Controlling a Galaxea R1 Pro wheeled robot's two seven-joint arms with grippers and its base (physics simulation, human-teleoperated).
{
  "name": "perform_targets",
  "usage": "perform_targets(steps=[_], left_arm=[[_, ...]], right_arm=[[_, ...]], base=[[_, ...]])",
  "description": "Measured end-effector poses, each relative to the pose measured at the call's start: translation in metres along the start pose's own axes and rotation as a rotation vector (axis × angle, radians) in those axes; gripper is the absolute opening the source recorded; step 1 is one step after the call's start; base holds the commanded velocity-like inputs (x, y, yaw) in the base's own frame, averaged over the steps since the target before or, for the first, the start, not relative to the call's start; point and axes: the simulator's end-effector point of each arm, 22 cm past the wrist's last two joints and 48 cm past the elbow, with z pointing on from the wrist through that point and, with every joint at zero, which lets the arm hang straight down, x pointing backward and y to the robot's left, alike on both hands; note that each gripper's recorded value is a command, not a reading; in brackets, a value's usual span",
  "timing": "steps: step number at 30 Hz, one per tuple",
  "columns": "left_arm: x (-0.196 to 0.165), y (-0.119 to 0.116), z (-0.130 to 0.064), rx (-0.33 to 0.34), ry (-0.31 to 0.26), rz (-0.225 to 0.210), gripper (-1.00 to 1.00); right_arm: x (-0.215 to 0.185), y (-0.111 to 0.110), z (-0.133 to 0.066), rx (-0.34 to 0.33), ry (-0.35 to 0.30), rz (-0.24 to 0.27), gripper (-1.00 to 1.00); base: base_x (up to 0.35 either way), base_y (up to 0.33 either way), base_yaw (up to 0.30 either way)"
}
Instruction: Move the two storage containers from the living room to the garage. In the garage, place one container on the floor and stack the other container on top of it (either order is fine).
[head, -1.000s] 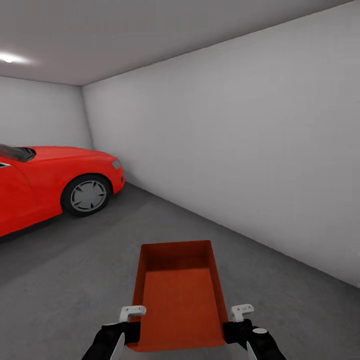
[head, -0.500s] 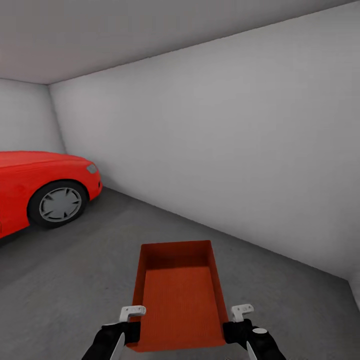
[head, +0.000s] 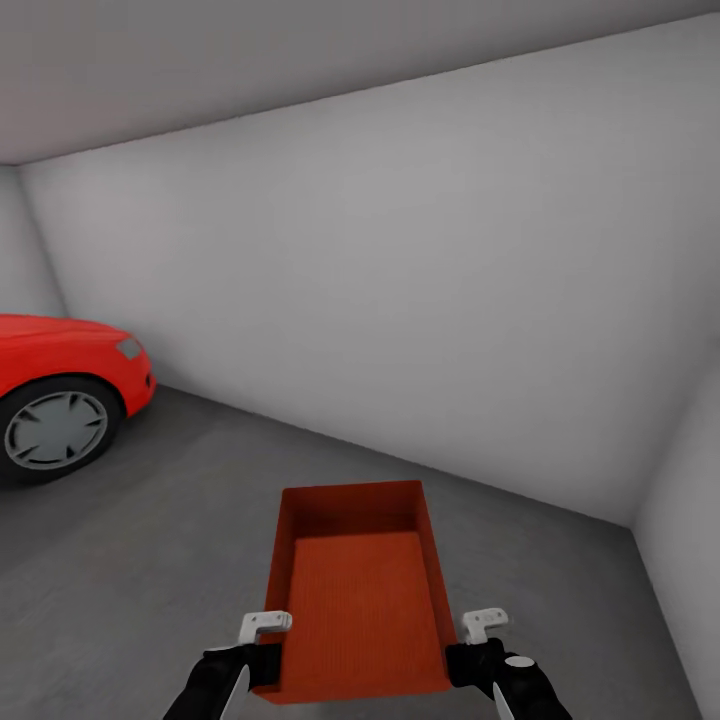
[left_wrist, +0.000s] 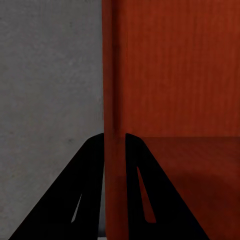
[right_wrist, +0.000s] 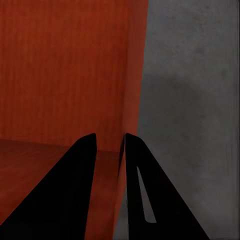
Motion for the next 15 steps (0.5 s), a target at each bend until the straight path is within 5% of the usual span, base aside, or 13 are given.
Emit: perform_targets(steps=[15], left_arm=[[-0.0033, -0.0002, -0.0023, 0.0, -0.008, 0.0, -1.0]], right_arm=[[-0.0036, 0.0, -0.0019, 0.001, -0.008, -0.001, -1.0]], base=[[0.004, 0.0, -0.279]])
